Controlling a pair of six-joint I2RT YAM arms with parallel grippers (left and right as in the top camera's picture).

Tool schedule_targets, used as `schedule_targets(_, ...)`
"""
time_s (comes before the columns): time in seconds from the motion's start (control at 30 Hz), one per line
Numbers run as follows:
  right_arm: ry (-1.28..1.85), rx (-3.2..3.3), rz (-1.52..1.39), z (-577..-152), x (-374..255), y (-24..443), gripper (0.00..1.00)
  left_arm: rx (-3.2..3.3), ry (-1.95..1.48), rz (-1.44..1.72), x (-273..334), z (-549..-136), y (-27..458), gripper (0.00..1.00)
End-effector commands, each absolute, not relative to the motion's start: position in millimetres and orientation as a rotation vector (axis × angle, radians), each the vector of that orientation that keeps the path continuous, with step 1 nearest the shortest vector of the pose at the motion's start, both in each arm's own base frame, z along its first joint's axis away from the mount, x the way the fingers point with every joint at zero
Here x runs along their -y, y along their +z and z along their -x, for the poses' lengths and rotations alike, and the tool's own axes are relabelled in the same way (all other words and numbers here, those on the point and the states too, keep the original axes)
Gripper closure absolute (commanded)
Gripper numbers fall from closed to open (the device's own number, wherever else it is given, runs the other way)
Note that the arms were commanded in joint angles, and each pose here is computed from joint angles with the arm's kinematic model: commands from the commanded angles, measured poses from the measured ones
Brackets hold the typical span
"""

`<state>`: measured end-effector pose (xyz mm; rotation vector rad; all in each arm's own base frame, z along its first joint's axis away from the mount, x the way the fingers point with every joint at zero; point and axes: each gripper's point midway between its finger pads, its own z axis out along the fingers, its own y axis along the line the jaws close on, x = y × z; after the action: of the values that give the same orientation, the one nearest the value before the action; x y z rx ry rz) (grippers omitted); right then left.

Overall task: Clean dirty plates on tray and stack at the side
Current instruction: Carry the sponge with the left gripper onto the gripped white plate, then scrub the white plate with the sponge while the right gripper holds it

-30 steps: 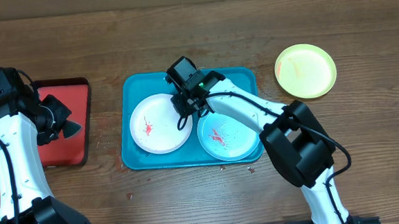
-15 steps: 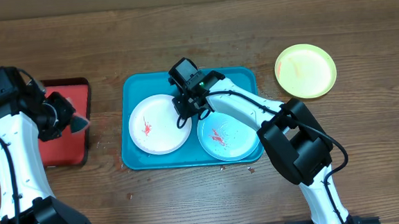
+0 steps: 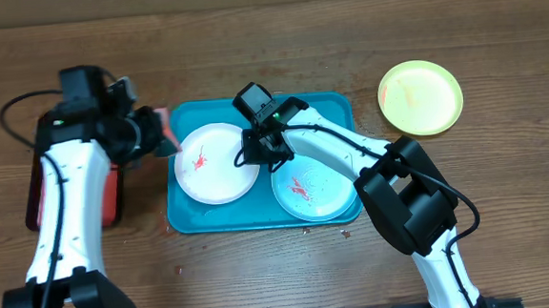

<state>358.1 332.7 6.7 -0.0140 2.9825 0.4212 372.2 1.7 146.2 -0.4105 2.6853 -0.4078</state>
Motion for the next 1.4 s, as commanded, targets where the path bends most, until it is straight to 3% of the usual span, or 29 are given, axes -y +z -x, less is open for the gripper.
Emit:
schedule_targets(0.0,0.293,-3.011,-0.128,-354.6,-315.4,-14.8,0.96,-2.712,-0.463,0.359,27.5,-369.8,127.1,0.96)
schedule_targets(0.27,0.284,-3.008,-0.128,-355.2,-314.4,-14.9,0.96,-2.722,-0.517,0.308,71.1,-376.7,94.6,0.96)
schedule_targets(0.6,0.213,-2.997,-0.136,-356.8,-305.4,-16.1,0.96,-2.905,-0.526,0.378,84.0,-371.6,17.1,0.96)
schedule_targets(0.87,0.190,-2.988,-0.137,-358.2,-302.7,-16.3,0.96,-2.961,-0.080,0.463,28.8,-361.6,-0.3,0.96)
schedule_targets(1.1,0.191,-2.988,-0.137,-358.3,-302.8,-16.2,0.96,-2.951,0.254,0.501,-13.5,-363.8,29.3,0.96)
schedule_targets(1.2,0.191,-2.988,-0.137,-358.3,-302.8,-16.2,0.96,-2.939,0.118,0.491,2.3,-376.6,37.5,0.96)
schedule_targets(1.37,0.191,-2.988,-0.137,-358.4,-302.9,-16.2,0.96,-2.915,-0.400,0.414,67.7,-393.7,35.4,0.96)
